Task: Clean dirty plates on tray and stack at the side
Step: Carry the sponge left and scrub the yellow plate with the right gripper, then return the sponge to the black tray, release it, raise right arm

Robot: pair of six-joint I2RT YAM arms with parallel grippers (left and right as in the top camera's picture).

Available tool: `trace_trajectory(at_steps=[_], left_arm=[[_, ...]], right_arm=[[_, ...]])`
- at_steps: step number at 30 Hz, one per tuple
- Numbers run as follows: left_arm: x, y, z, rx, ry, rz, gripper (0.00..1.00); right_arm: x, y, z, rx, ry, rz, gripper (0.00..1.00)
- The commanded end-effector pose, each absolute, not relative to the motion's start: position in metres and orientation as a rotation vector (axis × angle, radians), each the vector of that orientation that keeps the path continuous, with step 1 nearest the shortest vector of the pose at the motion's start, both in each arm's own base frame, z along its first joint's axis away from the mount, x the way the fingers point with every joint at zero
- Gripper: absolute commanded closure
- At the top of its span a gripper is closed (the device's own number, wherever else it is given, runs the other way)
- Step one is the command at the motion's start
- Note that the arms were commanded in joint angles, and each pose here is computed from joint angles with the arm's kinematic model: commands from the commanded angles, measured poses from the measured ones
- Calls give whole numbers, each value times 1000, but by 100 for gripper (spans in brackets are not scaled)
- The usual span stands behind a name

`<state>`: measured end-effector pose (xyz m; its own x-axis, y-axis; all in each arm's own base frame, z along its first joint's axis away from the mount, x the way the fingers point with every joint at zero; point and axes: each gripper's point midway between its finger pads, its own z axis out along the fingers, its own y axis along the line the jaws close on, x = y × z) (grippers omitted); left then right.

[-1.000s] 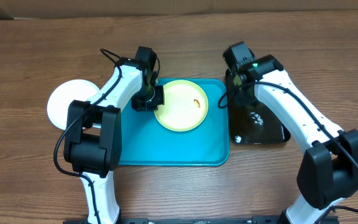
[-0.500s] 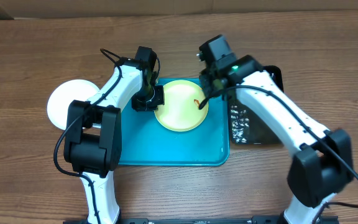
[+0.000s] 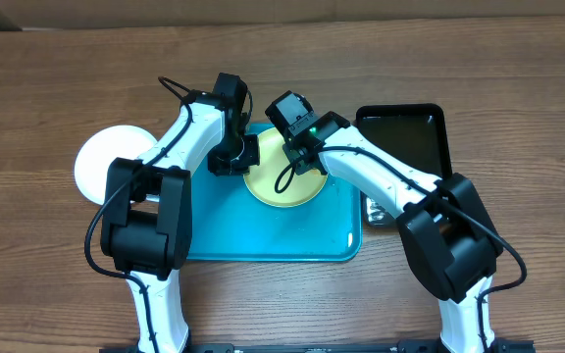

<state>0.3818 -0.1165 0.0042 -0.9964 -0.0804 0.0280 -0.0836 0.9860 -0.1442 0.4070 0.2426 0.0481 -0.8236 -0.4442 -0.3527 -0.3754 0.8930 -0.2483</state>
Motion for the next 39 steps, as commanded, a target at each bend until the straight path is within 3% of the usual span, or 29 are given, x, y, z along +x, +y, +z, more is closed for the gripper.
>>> trace_trajectory(at_steps=[1, 10, 24, 33, 39], left_arm=[[359, -105, -29, 137, -3013, 113, 96], [359, -105, -29, 137, -3013, 112, 96], [358, -105, -29, 137, -3011, 111, 96], [358, -105, -29, 137, -3011, 111, 96], [358, -105, -29, 137, -3011, 111, 96]], right_arm=[[411, 235, 45, -611, 2632, -288, 96], [403, 233, 38, -688, 2658, -296, 96], [382, 244, -16, -720, 2809, -187, 96], [325, 287, -19, -811, 3015, 350, 96], [326, 315, 27, -763, 2978, 813, 96]])
